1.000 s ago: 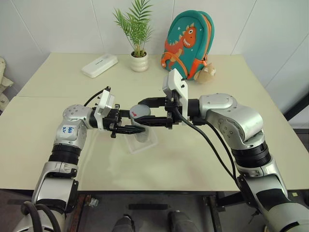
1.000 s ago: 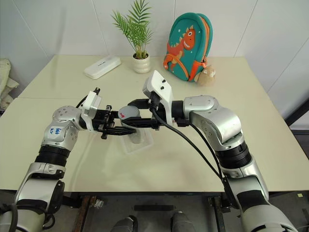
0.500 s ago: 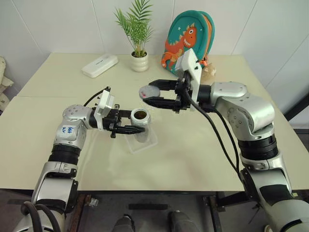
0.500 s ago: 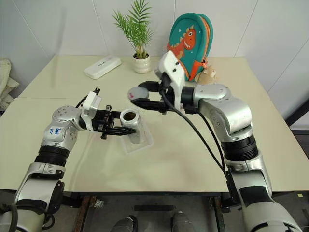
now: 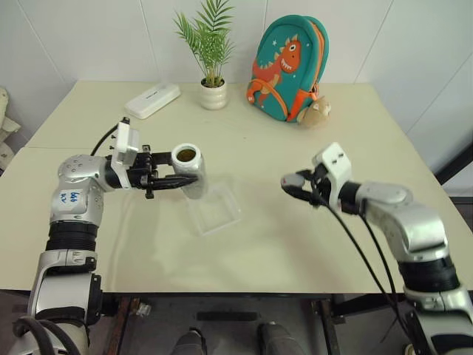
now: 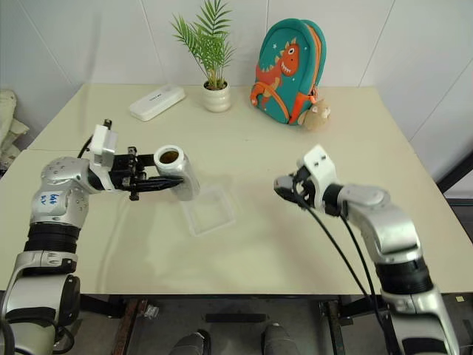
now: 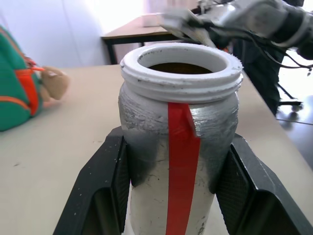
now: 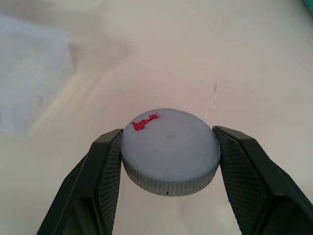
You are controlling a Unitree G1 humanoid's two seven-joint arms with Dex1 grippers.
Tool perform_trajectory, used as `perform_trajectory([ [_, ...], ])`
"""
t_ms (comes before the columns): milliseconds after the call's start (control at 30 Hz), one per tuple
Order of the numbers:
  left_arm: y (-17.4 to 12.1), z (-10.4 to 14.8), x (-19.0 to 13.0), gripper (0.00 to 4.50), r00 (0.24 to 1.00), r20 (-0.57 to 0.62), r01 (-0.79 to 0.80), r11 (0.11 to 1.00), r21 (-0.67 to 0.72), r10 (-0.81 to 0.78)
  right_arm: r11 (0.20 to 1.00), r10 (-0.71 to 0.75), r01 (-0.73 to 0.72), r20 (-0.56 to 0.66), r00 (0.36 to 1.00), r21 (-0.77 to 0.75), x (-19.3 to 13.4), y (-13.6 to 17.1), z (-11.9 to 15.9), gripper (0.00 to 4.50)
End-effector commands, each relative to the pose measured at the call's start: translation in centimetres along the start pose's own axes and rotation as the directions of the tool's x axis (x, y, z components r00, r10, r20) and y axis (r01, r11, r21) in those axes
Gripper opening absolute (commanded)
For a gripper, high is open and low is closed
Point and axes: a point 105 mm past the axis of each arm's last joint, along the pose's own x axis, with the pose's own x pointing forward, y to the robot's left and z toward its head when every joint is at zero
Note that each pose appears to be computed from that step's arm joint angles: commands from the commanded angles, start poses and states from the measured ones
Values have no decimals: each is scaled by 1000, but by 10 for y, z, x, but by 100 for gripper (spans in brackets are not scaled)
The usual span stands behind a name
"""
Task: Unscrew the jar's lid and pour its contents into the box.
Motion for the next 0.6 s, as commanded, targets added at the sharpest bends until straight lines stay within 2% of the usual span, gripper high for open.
perform_trajectory([
  [33,7,14,-9,197,998,13,-68,997,49,67,997,-74,73,59,995,23,-7,-5,5,260],
  [233,14,16,-13,197,991,2,-133,989,61,133,996,-66,64,30,997,65,-6,-2,-16,260],
  [267,15,15,-13,197,990,-4,-142,988,67,143,996,-58,56,17,998,69,-6,0,-19,324],
  [400,19,15,-14,197,985,-17,-171,981,91,173,998,-18,17,13,1000,53,-9,4,-18,445],
  [533,24,18,-13,197,977,-26,-205,968,143,210,1000,-12,12,36,999,-12,-19,0,-6,445],
  [600,25,19,-11,197,976,-38,-201,958,202,213,995,75,-71,70,995,-67,-30,9,4,445],
])
